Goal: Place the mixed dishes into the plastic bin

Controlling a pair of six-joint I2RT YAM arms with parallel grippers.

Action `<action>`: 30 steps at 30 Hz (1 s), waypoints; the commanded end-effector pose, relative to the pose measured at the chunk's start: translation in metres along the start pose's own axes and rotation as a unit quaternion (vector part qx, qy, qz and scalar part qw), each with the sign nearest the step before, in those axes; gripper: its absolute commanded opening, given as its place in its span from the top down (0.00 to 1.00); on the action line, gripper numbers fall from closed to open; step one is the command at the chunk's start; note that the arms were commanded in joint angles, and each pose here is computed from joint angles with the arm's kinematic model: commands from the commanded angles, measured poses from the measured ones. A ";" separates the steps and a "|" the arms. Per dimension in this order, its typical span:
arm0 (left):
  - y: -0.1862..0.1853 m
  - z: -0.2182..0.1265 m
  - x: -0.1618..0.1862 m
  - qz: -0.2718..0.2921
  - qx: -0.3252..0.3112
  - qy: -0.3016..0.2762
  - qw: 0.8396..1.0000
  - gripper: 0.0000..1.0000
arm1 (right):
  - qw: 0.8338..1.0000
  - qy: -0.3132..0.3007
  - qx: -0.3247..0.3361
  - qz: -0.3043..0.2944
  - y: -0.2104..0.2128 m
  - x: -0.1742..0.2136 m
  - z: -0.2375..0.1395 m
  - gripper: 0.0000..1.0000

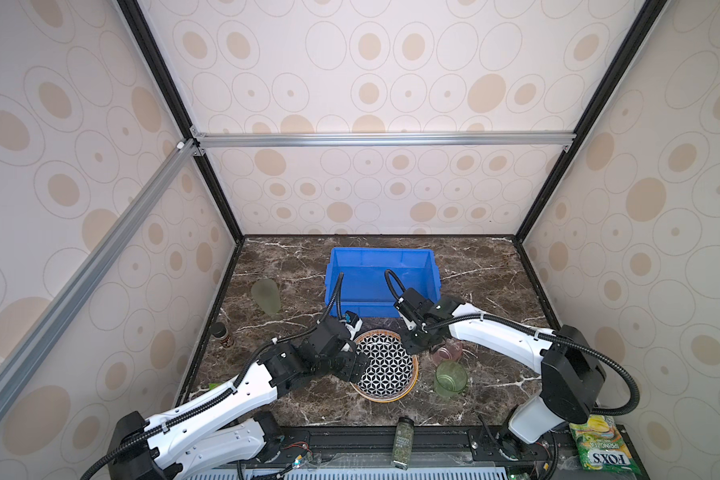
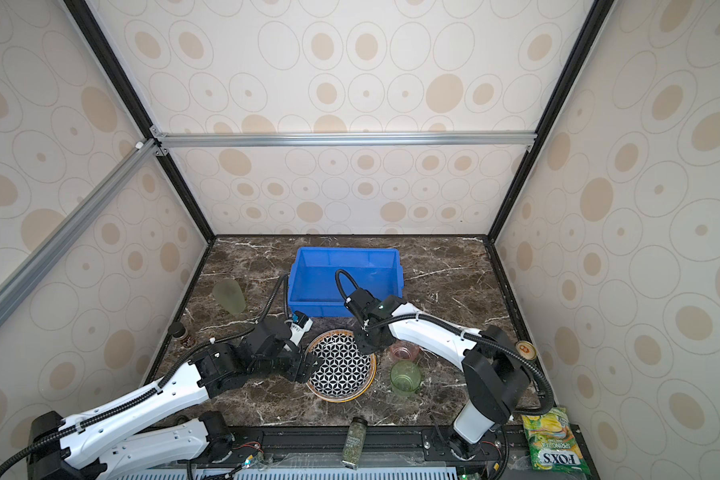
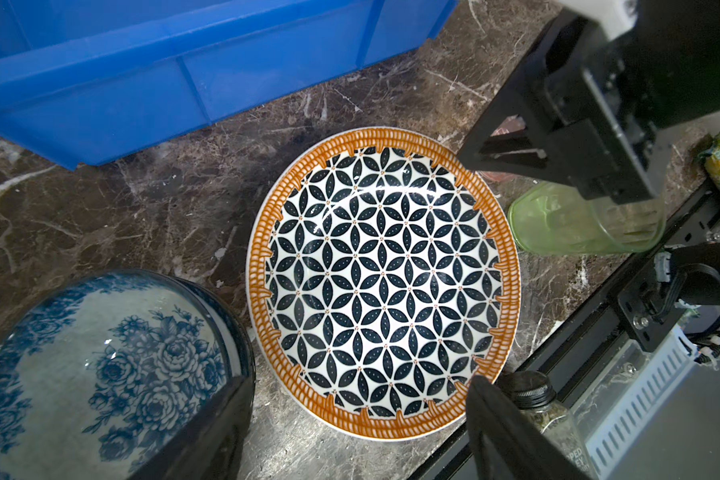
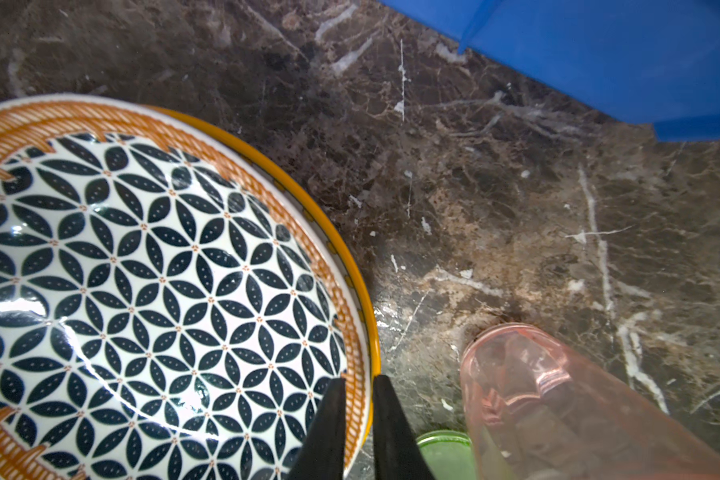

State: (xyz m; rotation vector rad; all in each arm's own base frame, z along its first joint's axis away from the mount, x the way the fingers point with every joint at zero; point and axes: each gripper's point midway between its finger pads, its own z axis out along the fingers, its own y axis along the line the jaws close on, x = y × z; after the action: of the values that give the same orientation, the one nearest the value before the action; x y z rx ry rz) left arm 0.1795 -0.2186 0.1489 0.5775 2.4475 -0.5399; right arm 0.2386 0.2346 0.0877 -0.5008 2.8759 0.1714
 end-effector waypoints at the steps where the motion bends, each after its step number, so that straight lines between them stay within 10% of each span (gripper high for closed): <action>1: -0.003 -0.001 -0.002 -0.002 0.004 -0.005 1.000 0.18 | 1.000 0.000 0.009 0.006 -0.004 0.004 -0.007 0.76; 30: -0.004 -0.003 -0.005 0.000 0.003 -0.007 1.000 0.19 | 0.994 0.067 -0.076 0.033 0.021 0.027 0.027 0.78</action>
State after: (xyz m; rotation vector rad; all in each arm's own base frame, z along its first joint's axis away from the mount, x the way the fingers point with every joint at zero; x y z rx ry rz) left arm 0.1792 -0.2191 0.1490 0.5754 2.4478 -0.5421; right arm 0.2249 0.2390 0.0637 -0.4597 2.9702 0.2913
